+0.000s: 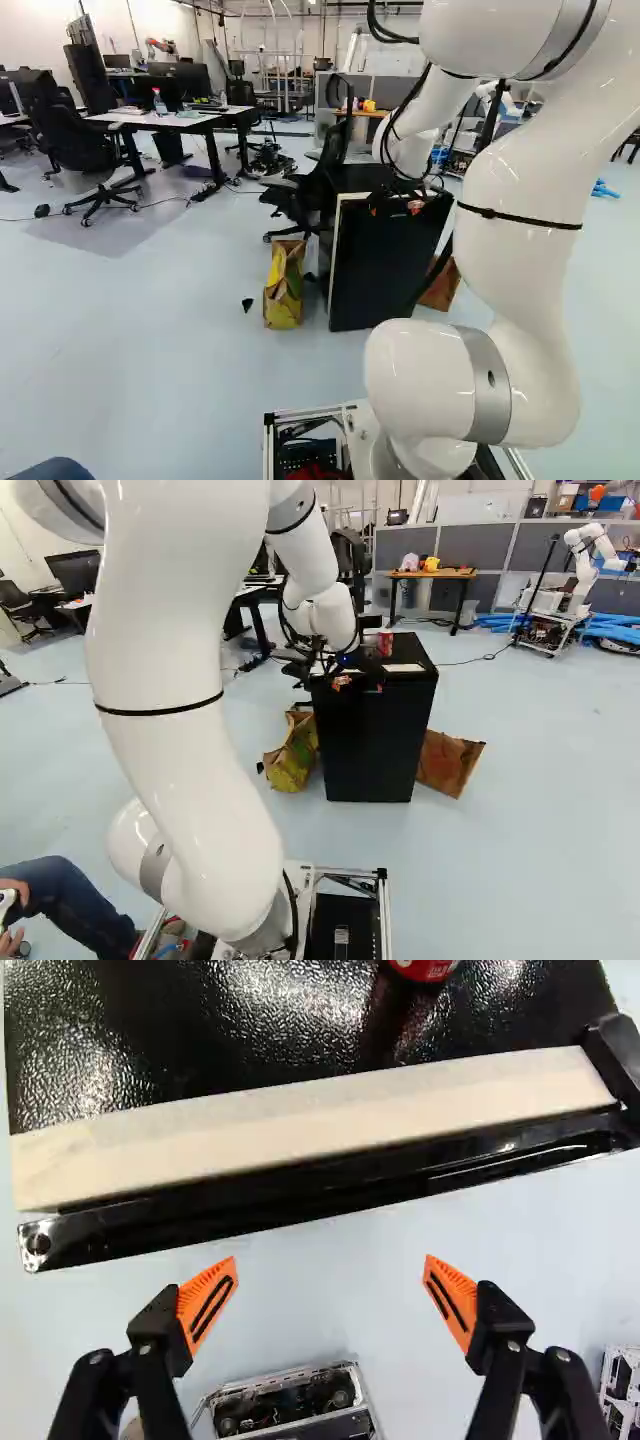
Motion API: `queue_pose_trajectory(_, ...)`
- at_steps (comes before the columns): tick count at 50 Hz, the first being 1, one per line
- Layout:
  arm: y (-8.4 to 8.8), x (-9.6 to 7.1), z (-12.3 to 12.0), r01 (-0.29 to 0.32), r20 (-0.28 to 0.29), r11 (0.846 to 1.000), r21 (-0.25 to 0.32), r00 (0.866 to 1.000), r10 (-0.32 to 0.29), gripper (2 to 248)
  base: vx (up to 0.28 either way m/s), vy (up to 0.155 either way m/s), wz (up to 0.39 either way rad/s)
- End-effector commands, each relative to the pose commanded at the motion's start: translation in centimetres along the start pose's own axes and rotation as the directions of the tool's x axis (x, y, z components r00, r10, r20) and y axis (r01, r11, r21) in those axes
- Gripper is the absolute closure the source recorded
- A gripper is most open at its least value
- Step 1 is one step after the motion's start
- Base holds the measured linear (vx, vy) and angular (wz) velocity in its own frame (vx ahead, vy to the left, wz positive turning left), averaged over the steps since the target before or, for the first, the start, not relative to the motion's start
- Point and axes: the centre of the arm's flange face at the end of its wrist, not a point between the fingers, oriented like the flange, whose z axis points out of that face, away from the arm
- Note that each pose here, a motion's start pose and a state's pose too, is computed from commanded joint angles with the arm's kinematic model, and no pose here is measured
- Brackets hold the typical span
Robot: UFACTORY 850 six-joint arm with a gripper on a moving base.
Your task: Grab a drink from the fridge
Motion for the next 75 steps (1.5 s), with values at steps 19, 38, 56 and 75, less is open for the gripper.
queue_pose_trajectory(19, 0.6, -1.8, -1.6, -0.016, -0.141, 1.000, -0.006, 0.990, 0.015, 3, 0.000, 0.000, 0.000)
queue_pose_trajectory(38, 1.1, -1.3, -2.6, -0.027, -0.329, 1.000, -0.010, 0.944, 0.022, 3, 0.000, 0.000, 0.000)
queue_pose_trajectory(56, 1.2, 0.3, -2.6, -0.028, -0.490, 1.000, -0.010, 0.871, 0.020, 3, 0.000, 0.000, 0.000)
queue_pose_trajectory(75, 1.9, 2.4, -0.8, -0.037, -0.627, 0.999, -0.010, 0.779, 0.023, 3, 0.000, 0.000, 0.000)
